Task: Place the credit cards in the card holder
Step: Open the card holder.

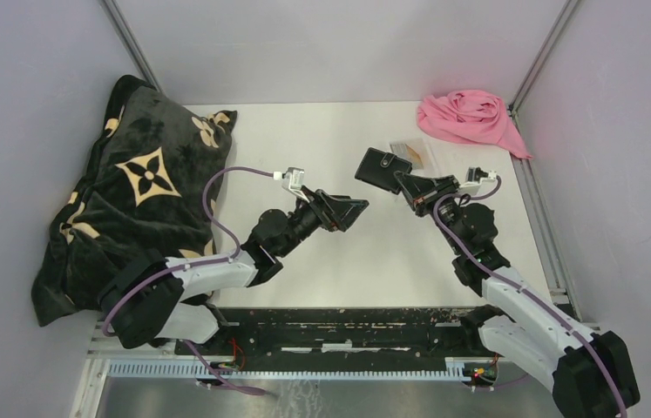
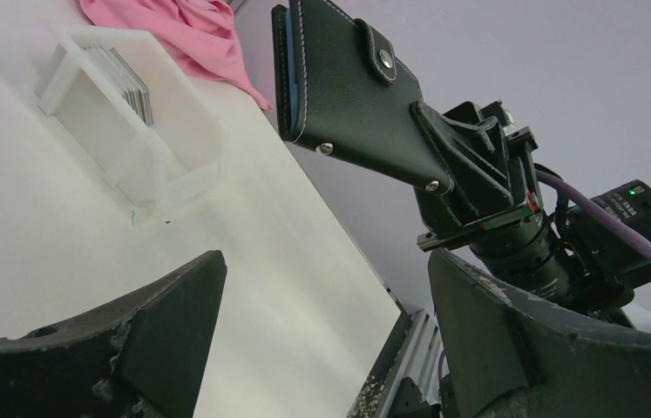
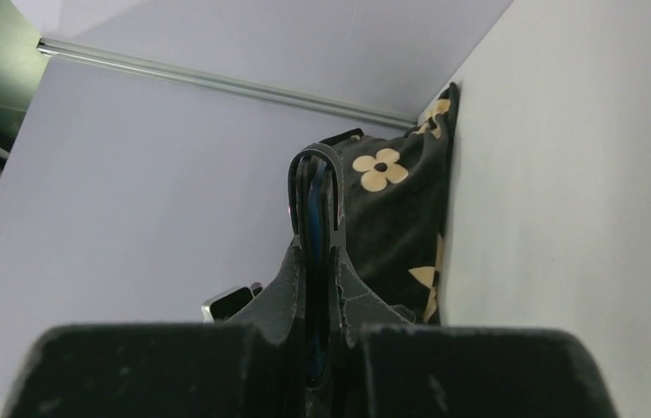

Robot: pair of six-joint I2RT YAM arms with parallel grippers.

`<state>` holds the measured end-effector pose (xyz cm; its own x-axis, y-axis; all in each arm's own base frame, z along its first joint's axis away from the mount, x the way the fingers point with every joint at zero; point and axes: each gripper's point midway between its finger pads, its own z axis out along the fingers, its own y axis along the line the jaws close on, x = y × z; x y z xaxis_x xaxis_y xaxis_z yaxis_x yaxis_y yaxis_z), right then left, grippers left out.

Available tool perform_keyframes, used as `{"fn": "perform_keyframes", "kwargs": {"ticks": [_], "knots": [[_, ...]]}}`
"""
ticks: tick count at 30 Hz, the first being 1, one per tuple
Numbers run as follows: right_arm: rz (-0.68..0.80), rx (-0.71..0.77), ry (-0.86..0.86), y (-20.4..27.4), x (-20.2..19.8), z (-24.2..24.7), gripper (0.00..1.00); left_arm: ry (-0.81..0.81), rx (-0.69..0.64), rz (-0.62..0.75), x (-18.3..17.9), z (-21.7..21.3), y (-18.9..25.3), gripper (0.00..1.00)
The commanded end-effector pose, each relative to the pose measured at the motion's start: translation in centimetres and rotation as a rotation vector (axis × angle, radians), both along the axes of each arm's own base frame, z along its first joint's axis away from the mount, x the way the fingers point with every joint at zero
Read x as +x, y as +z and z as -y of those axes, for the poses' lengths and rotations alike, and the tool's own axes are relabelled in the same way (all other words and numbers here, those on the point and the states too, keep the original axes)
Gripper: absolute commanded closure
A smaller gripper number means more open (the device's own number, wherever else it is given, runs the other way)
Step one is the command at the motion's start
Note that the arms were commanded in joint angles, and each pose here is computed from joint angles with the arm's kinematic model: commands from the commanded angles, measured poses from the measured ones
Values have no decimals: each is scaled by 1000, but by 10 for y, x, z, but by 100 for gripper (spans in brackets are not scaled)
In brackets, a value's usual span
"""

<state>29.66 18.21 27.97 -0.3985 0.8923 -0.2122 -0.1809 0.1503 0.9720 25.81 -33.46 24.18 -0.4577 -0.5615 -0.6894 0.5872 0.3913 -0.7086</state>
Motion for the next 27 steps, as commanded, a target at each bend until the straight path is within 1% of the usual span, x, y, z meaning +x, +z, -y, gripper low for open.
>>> {"fn": "perform_keyframes", "kwargs": {"ticks": [1, 9, 16, 21, 25, 27], "knots": [[94, 146, 53, 31, -9, -12, 99, -7, -126, 63, 3, 6, 43, 7], [83, 201, 91, 23, -17, -26, 99, 32, -161, 77, 11, 5, 53, 10], [80, 245, 113, 20, -24, -37, 99, 92, -210, 60, 16, -8, 47, 25], [79, 278, 129, 16, -26, -48, 99, 110, -244, 62, 18, -11, 51, 31], [81, 298, 122, 12, -27, -53, 99, 113, -266, 68, 18, -12, 52, 46], [81, 295, 111, 10, -27, -53, 99, 133, -274, 67, 19, -17, 53, 51]]}}
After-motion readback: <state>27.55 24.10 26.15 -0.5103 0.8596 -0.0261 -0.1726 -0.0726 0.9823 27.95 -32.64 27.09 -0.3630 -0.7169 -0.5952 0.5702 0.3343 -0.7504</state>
